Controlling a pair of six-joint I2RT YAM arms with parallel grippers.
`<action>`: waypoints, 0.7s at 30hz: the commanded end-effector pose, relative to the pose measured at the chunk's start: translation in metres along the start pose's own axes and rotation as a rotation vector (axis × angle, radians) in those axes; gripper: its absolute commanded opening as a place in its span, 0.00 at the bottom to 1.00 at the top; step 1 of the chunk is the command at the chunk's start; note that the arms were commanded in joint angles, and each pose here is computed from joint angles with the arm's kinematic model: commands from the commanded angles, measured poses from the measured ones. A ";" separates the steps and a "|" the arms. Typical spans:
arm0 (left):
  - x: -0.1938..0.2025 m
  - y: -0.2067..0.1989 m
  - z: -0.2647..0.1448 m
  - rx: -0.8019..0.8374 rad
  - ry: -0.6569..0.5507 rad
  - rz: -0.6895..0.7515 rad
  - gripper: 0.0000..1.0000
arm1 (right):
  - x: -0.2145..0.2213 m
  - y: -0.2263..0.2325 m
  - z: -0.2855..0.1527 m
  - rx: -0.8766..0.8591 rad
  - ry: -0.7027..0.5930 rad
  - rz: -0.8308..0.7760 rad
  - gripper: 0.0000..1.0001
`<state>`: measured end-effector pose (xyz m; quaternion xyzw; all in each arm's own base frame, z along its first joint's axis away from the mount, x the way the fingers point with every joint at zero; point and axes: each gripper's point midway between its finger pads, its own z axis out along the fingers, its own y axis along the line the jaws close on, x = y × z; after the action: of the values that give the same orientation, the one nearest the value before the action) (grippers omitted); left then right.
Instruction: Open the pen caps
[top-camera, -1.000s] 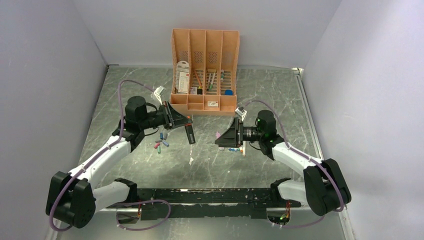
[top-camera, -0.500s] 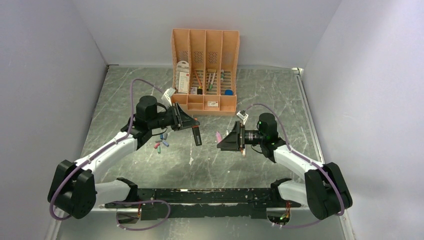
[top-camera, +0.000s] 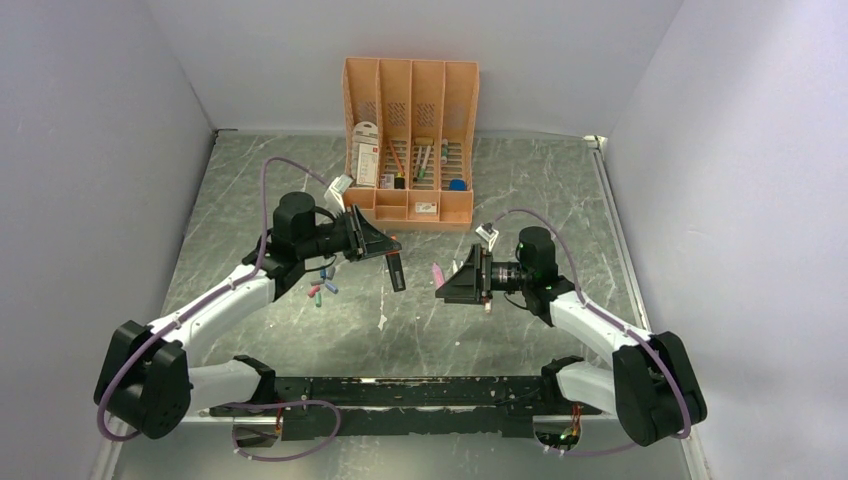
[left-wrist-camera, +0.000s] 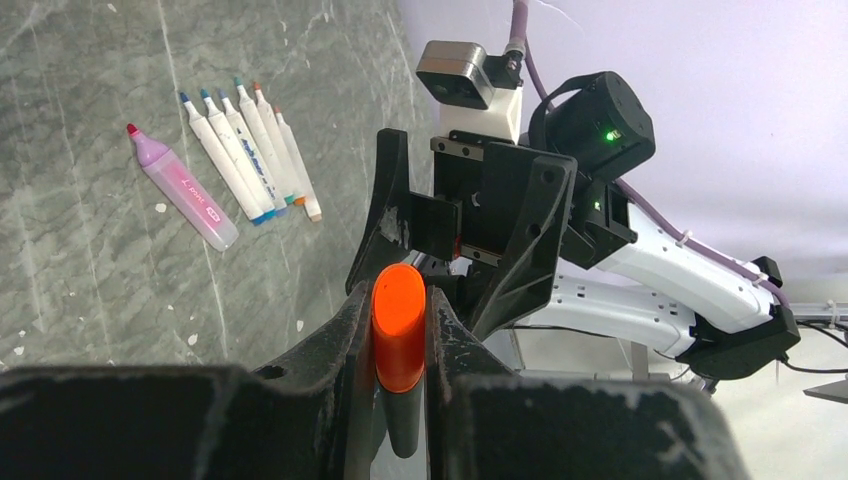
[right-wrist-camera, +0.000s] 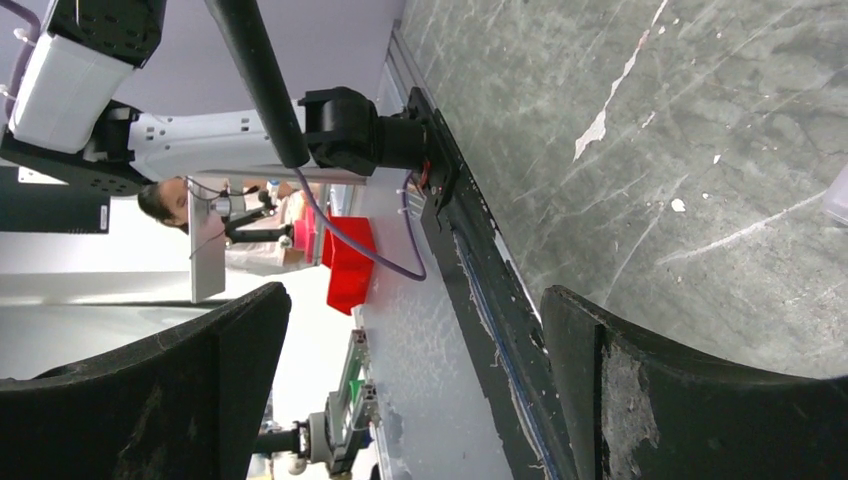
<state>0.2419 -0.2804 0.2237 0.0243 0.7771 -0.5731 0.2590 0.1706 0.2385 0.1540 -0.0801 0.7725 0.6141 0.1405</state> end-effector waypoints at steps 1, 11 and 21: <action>0.000 -0.019 -0.005 0.058 -0.016 0.048 0.08 | -0.012 0.006 -0.002 0.010 -0.027 -0.038 0.97; 0.009 -0.022 -0.013 0.092 -0.031 0.039 0.08 | -0.025 0.024 -0.002 -0.023 -0.041 -0.052 0.86; 0.018 -0.035 -0.024 0.146 -0.054 0.036 0.08 | -0.036 0.053 -0.004 -0.124 -0.062 -0.064 0.80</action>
<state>0.2131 -0.2739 0.2343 0.0284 0.7499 -0.6028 0.2711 0.1852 0.2440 0.1918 -0.0817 0.7491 0.6369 0.1629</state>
